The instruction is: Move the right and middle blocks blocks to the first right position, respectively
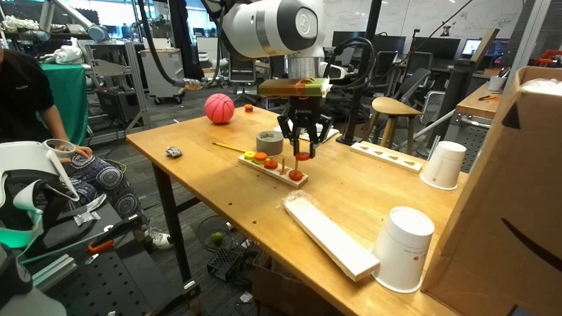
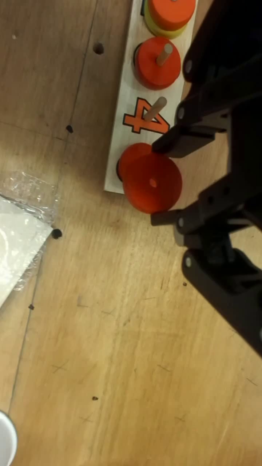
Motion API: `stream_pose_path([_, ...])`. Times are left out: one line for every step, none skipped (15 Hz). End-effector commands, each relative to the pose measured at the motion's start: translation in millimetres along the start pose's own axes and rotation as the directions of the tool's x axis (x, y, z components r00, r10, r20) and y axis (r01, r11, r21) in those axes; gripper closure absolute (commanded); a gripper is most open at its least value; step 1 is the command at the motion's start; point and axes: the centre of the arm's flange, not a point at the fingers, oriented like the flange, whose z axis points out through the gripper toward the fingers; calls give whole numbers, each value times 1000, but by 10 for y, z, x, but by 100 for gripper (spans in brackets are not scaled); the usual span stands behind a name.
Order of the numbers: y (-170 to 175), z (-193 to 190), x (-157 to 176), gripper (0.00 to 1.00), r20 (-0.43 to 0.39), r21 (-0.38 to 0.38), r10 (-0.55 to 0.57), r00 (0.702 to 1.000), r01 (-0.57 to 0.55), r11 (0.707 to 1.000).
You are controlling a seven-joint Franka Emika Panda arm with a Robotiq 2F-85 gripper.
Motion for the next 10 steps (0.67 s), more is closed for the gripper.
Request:
stream_pose_path([48,-204,90,76,56,22,48,997,-50,999])
stream_pose_path([39,-256,99,76,61,29,52,997,-53,998])
stream_pose_path([20,-292,110,76,60,36,54,997,-56,998])
stream_pose_path([6,-315,122,76,60,45,55,997,-57,997])
stream_pose_path([-10,-328,128,76,57,56,53,997,-56,997])
stream_pose_path([-31,-321,131,76,55,66,54,997,-58,996])
stream_pose_path([-51,-317,130,76,53,76,56,997,-60,995])
stream_pose_path([-67,-305,125,76,53,89,59,997,-63,994])
stream_pose_path([-78,-291,121,76,50,99,61,997,-66,993])
stream_pose_path([-83,-282,122,76,44,110,64,997,-68,992])
